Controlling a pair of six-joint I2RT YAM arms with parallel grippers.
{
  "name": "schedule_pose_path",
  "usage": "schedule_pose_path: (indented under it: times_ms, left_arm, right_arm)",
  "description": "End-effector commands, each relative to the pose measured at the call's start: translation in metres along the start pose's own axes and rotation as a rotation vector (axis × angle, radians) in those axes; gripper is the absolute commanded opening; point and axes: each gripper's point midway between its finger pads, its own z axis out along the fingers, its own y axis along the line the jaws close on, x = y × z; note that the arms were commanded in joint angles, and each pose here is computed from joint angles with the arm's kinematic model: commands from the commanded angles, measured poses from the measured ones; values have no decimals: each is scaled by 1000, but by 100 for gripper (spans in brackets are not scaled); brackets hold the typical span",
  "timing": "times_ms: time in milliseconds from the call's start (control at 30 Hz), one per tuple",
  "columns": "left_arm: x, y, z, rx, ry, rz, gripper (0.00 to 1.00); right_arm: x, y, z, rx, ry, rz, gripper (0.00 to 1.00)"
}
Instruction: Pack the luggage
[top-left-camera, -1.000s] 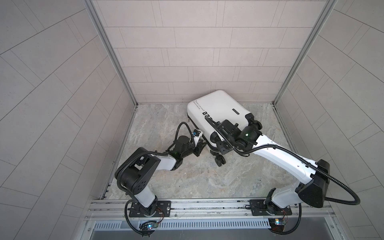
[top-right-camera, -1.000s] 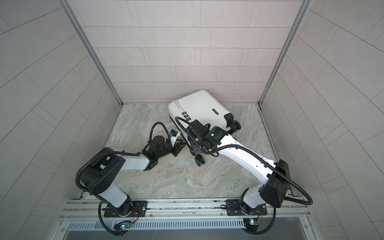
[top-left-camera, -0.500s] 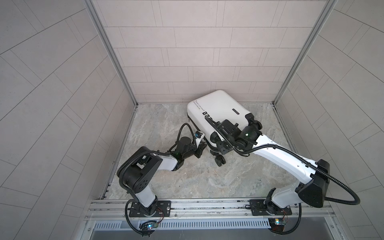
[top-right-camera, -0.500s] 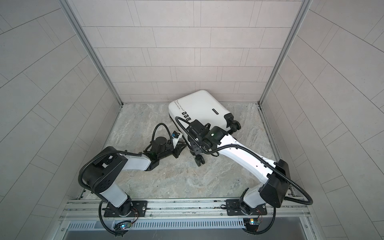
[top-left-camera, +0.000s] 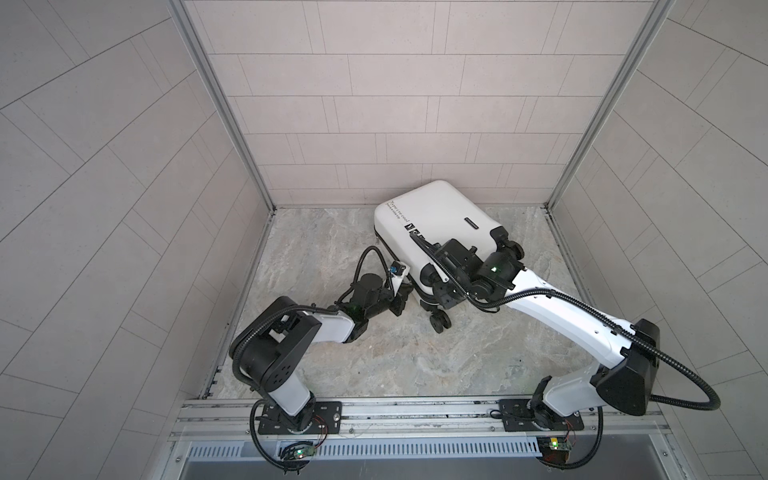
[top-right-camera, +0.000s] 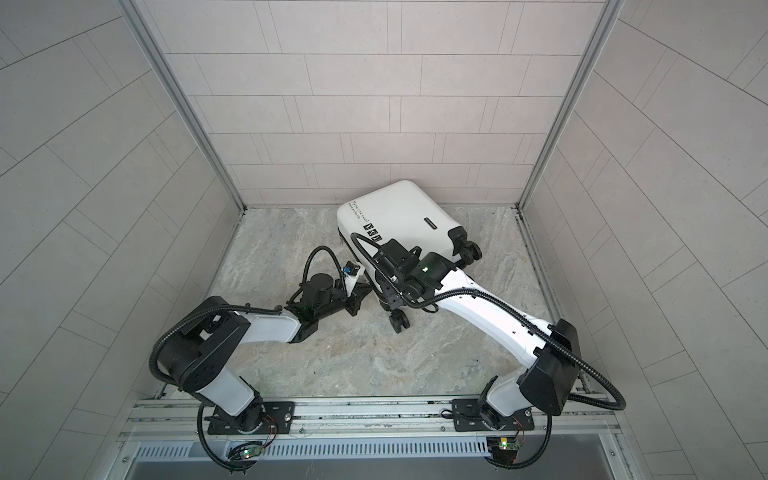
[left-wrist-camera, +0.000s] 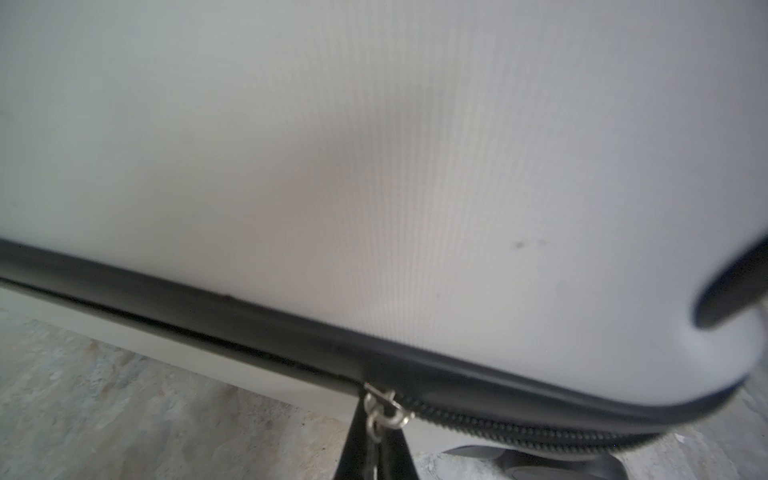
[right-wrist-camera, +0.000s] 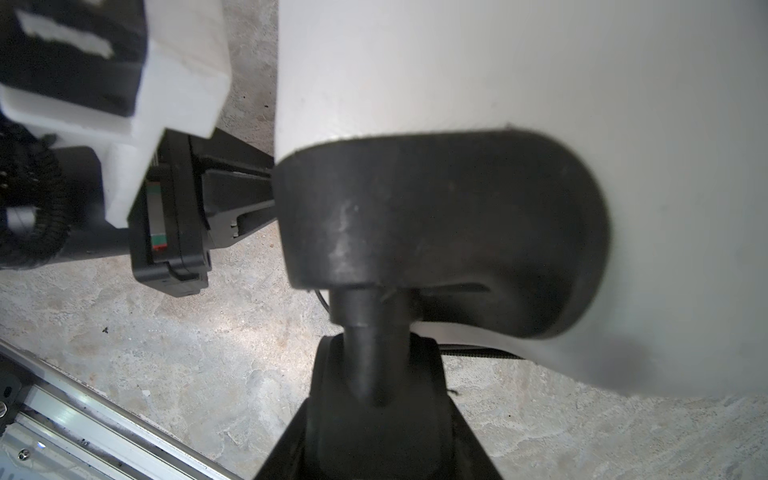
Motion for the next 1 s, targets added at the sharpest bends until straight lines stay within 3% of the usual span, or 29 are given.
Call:
schedule_pose_path:
  times_ms: [0, 467, 967]
  left_arm:
    - [-39, -11, -7, 32, -94, 51, 0]
    - [-24, -40, -24, 90, 22, 86, 0]
    - [-40, -81, -26, 156, -27, 85, 0]
  right_arm:
    - [-18, 0, -21, -26, -88, 62, 28]
    - [-39, 16, -16, -86, -110, 84, 14]
    - [-56, 31, -12, -161, -152, 154, 12]
